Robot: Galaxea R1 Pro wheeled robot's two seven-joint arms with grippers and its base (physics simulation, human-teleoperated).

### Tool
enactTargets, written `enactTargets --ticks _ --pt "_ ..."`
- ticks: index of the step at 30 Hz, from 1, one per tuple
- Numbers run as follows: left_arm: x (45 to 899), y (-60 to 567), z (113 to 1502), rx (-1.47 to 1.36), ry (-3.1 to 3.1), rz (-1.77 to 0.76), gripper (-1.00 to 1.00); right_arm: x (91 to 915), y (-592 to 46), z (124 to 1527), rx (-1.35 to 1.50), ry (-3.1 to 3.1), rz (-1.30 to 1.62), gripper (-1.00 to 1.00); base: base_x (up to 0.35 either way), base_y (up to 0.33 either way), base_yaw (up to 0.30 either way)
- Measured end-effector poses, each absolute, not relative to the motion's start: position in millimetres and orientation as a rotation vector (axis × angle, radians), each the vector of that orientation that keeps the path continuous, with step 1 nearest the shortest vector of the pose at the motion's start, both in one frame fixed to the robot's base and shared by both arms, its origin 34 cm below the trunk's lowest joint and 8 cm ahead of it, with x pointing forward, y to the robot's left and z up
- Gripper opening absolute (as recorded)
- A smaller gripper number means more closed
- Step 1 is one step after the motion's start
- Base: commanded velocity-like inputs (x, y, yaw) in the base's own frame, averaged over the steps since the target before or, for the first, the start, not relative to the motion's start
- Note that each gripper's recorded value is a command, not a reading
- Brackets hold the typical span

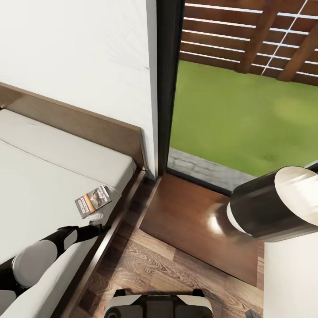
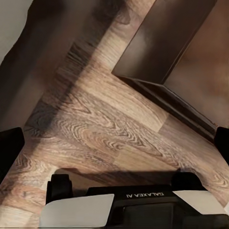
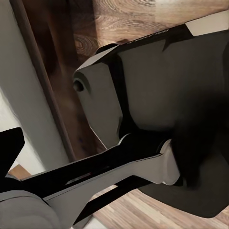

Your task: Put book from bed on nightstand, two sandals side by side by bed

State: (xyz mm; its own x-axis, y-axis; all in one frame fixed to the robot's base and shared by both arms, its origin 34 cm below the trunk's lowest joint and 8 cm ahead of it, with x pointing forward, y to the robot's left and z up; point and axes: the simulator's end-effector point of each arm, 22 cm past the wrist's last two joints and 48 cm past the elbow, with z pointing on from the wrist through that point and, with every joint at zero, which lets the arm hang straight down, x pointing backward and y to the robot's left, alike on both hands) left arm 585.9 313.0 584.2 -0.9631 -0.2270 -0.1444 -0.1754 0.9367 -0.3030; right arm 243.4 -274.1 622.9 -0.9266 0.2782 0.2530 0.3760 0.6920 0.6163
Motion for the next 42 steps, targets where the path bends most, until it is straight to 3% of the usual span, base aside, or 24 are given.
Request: enactTargets --ticks 10,19,42 --pt "495.0 310.8 560.3 -0.303 2.999 -0.421 1.0 243.2 -274.2 622.9 -0.536 -2.759 -1.052 1.0 0.0 0.0 0.0" --pt "378.8 270.2 544.8 -0.296 3.069 -0.476 1.0 243.0 -274.4 622.5 -0.536 -2.76 -1.048 1.0 0.0 0.0 0.0" --pt "290.1 249.3 547.2 -0.157 3.123 -0.5 1.0 240.0 -274.8 622.2 -0.531 -2.756 -1.039 1.0 0.0 0.0 0.0"
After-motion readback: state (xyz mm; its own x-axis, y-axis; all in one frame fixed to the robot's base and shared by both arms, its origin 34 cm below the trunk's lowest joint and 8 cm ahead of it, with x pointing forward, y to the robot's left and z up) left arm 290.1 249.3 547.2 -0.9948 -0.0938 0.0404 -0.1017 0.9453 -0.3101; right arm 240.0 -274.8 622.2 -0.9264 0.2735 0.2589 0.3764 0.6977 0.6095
